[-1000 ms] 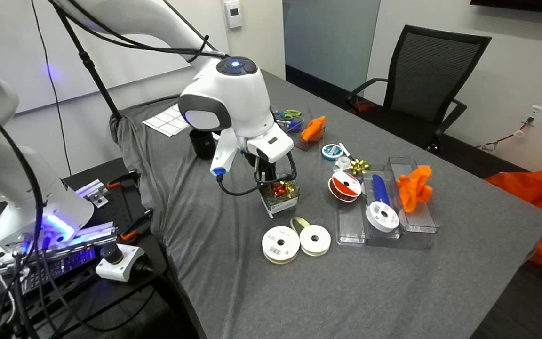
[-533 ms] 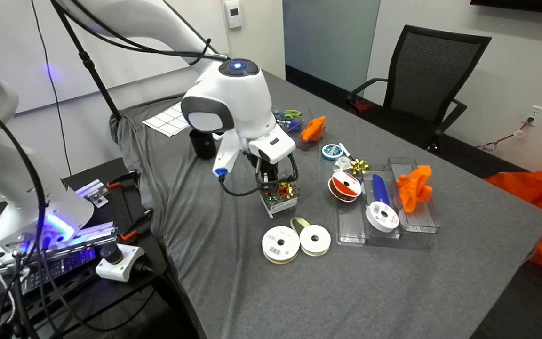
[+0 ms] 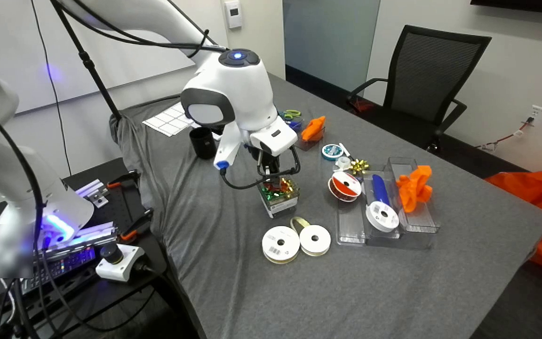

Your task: Move the decoration to the clear object on the left

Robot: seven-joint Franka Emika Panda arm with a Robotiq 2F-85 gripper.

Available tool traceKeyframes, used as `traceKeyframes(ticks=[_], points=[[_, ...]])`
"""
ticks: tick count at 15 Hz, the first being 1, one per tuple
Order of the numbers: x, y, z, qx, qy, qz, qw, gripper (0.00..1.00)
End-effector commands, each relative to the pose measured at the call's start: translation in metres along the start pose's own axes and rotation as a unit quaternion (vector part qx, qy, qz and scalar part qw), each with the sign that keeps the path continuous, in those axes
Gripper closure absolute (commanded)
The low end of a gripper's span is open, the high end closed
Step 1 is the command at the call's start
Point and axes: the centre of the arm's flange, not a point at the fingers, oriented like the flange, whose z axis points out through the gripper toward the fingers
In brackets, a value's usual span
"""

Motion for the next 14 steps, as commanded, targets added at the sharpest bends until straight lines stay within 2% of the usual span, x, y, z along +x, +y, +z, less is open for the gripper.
traceKeyframes(ticks=[1,6,10,11,12,14], points=[[0.008,-0.007,-0.043,0.024,-0.024,0.007,0.9994,1.00],[0.003,-0.044,-0.082,0.070,-0.045,0.032,0.9960,1.00],[-0.008,-0.108,-0.098,0.137,-0.056,0.044,0.9880,1.00],[-0.009,-0.118,-0.100,0.141,-0.059,0.048,0.9870,1.00],[-0.006,-0.102,-0.092,0.122,-0.048,0.038,0.9907,0.99],[-0.010,-0.122,-0.096,0.130,-0.051,0.039,0.9894,0.99]])
